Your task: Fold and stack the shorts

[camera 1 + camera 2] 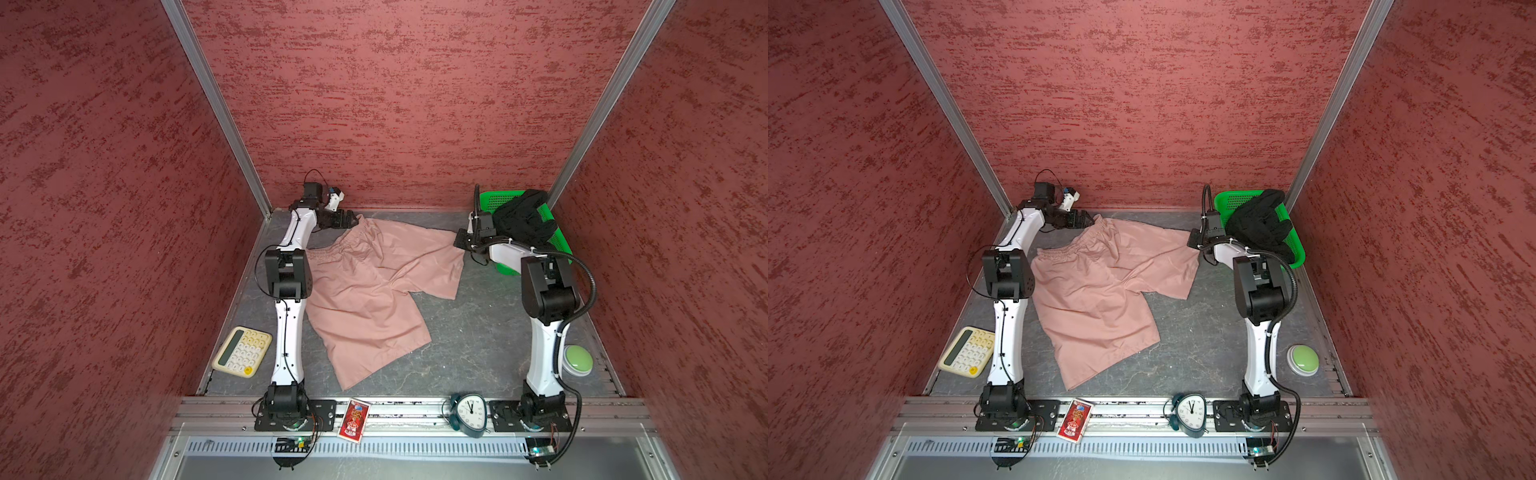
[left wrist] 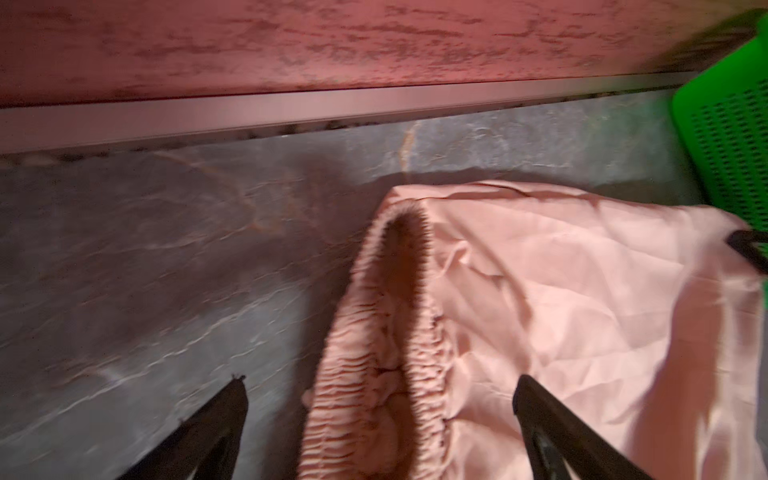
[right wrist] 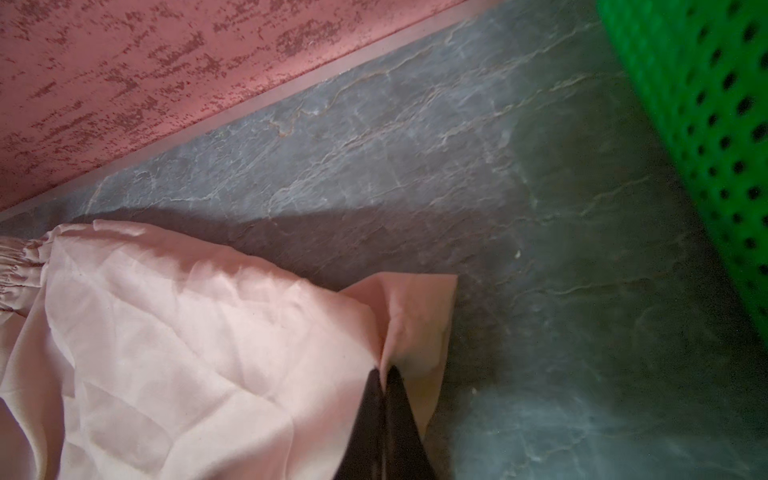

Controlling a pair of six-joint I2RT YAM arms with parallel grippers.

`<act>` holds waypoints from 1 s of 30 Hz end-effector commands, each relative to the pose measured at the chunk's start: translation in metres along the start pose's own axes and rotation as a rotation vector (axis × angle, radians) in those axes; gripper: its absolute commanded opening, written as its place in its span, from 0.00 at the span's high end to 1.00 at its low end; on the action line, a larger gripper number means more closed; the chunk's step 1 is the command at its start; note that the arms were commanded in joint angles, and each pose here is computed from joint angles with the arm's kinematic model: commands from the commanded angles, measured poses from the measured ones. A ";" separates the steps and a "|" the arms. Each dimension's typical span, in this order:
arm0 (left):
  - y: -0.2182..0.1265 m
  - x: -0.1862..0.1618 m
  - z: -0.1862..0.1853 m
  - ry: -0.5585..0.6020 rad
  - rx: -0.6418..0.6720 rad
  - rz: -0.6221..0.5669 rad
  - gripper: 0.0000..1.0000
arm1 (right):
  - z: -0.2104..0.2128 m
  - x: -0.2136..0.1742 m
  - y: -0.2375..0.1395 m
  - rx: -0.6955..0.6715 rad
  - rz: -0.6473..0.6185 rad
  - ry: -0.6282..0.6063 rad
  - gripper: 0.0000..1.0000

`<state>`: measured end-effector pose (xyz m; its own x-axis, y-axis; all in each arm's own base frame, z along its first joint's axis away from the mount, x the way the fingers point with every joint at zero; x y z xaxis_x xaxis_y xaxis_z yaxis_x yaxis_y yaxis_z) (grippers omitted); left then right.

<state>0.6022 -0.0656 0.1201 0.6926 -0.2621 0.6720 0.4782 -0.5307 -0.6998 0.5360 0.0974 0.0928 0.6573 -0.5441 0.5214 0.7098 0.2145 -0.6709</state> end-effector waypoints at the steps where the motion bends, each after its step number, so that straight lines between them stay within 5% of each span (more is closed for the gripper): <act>1: 0.009 0.013 -0.022 0.041 -0.116 -0.064 0.00 | 0.016 0.011 -0.009 0.078 -0.040 0.016 1.00; 5: 0.018 0.016 -0.030 0.095 -0.105 -0.056 0.00 | 0.016 0.009 -0.008 0.081 -0.034 0.017 1.00; 11: 0.041 0.000 -0.028 0.218 0.079 0.079 0.03 | 0.017 0.008 -0.011 0.088 -0.033 0.018 1.00; 18: 0.044 -0.006 -0.016 0.185 0.109 0.092 0.24 | 0.017 0.004 -0.013 0.095 -0.029 0.022 1.00; 19: 0.044 -0.006 -0.015 0.186 0.111 0.092 0.32 | 0.016 0.004 -0.013 0.094 -0.028 0.022 1.00; 23: 0.041 -0.003 -0.004 0.191 0.189 0.096 0.88 | 0.016 0.007 -0.016 0.082 -0.040 0.013 1.00; 26: 0.029 -0.001 0.011 0.161 0.247 0.092 1.00 | 0.012 0.010 -0.017 0.048 -0.053 0.002 1.00; 30: 0.003 0.003 0.036 0.132 0.332 0.079 1.00 | 0.004 0.017 -0.019 -0.021 -0.085 -0.006 1.00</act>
<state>0.6166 -0.0717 0.0888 0.6694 -0.4306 0.6054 0.5213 -0.3084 -0.7957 0.5318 0.0974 0.0913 0.6473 -0.5567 0.5207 0.7191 0.2193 -0.6594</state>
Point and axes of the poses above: each gripper's point midway between its finger pads, its own y axis out along the fingers, its own z axis along the line the jaws close on, x = y × z, the point moved 4 cm from there along -y, back along the fingers, and after that the axes turned 14 degrees about y, right-handed, at the moved point
